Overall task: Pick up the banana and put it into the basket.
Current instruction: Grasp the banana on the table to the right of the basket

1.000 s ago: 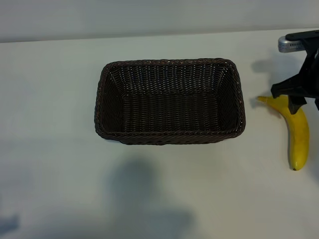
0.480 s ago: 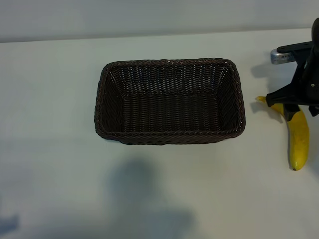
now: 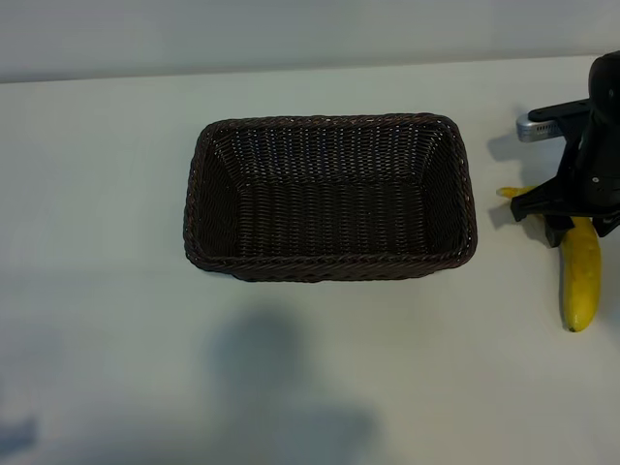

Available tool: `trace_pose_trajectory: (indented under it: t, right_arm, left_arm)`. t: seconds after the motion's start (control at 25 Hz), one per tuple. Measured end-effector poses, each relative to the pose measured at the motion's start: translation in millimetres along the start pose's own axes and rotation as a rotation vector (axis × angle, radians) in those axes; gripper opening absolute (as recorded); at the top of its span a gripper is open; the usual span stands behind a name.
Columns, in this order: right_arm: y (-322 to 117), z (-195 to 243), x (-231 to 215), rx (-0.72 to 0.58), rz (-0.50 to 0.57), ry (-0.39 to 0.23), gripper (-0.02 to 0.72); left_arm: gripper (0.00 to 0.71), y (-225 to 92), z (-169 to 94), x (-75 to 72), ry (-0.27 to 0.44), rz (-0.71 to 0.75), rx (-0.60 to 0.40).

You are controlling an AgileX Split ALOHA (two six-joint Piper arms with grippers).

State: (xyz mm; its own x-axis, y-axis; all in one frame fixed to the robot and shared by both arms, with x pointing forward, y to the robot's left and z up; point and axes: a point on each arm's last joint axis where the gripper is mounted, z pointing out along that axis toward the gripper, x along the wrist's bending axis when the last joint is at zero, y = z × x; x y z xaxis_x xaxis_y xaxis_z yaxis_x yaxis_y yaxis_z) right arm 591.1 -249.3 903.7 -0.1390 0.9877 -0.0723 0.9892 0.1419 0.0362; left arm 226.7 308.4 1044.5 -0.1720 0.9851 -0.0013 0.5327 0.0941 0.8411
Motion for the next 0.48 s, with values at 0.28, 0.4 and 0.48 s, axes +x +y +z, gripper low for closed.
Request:
trace_pose_trajectory:
  t: [0.28,0.4,0.48]
  right_arm:
    - [0.8,-0.1,0.1,-0.009,0.000,0.001,0.489]
    - [0.7,-0.1,0.1,-0.008,0.001,0.001,0.434]
    - [0.4,-0.1,0.0,-0.004,0.003,0.000,0.434]
  left_arm:
    - [0.489,0.0,0.0,0.0,0.000,0.000,0.000]
    - [0.489,0.0,0.0,0.0,0.000,0.000,0.000]
    - [0.489,0.0,0.0,0.0,0.000,0.000,0.000]
